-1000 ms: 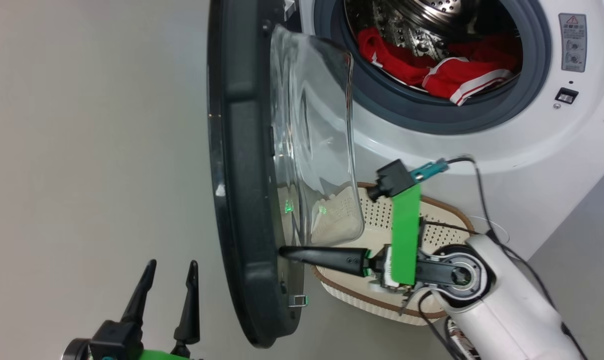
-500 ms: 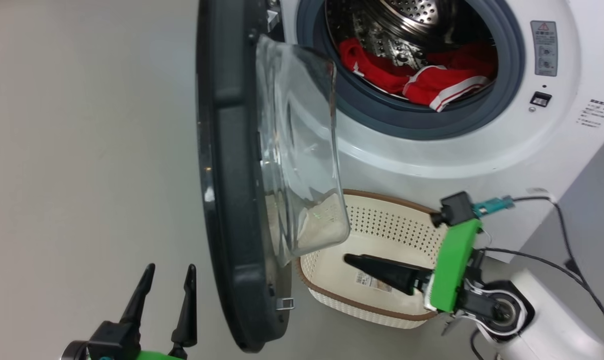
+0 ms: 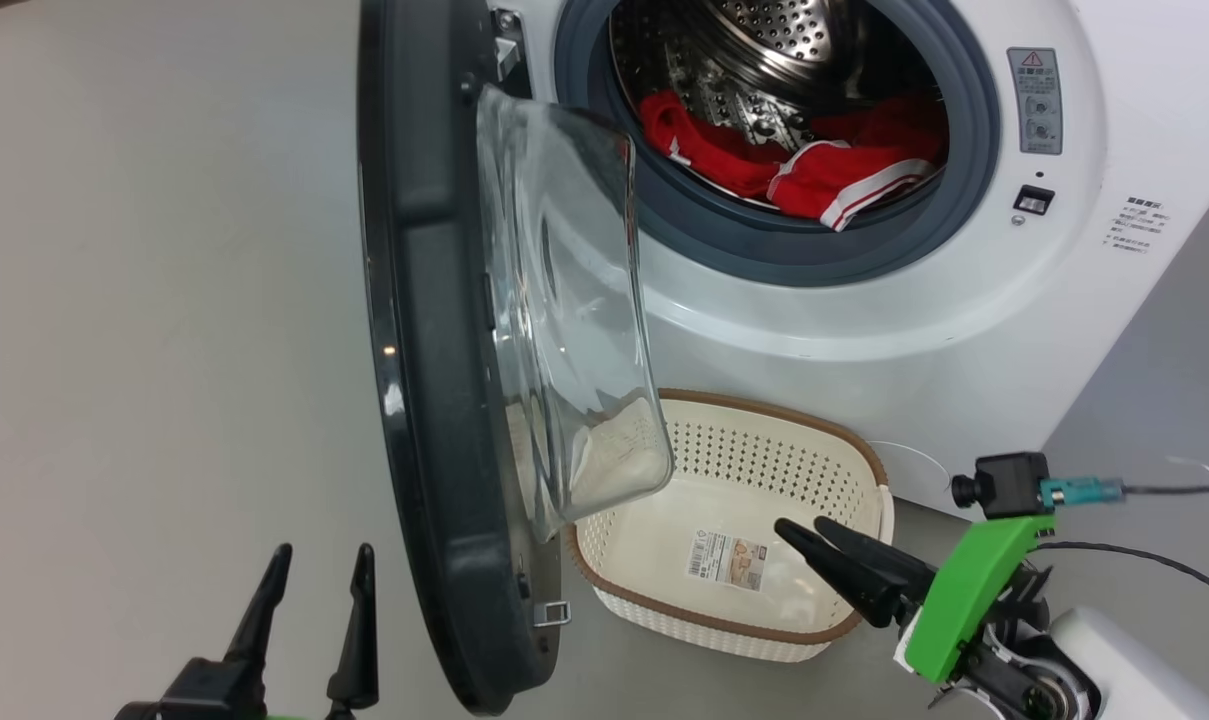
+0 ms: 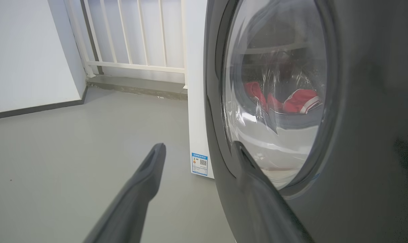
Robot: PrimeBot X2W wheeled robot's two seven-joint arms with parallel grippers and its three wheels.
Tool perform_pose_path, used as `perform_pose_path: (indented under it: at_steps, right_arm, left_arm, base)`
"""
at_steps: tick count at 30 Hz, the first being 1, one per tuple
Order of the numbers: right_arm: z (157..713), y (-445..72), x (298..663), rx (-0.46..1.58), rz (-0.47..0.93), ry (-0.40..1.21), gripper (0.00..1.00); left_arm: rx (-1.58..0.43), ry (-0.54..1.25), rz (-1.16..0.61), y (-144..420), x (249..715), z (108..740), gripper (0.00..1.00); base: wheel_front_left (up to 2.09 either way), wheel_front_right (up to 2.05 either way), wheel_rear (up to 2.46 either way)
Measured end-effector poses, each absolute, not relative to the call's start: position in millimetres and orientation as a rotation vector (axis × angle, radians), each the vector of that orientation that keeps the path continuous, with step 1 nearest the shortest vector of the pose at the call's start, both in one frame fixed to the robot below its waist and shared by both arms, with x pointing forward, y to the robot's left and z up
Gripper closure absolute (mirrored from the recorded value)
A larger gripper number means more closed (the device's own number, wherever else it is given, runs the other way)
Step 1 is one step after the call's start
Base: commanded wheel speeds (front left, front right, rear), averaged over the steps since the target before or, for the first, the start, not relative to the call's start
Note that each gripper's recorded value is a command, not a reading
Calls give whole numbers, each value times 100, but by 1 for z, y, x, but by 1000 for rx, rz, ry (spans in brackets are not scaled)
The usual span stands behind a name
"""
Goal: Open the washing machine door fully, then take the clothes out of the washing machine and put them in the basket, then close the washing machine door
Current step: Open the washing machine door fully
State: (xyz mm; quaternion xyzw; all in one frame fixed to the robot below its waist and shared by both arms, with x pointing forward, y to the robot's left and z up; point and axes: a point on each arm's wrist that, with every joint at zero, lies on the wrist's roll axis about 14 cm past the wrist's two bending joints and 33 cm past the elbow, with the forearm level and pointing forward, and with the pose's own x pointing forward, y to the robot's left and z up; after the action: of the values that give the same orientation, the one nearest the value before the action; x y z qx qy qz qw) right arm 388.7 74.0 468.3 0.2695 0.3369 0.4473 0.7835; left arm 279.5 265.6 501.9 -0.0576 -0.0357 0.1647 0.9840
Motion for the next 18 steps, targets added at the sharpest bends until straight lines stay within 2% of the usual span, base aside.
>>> perform_pose_path:
  at_steps: [9,18]
  right_arm:
    - [463,53,395,490,900,517,0]
    - [454,45,395,422,885,429,0]
  left_arm:
    - [-123,-71,322,264,278,500,0]
    - [-121,-63,325,264,274,497,0]
  base:
    - [0,0,0]
    - [0,0,0]
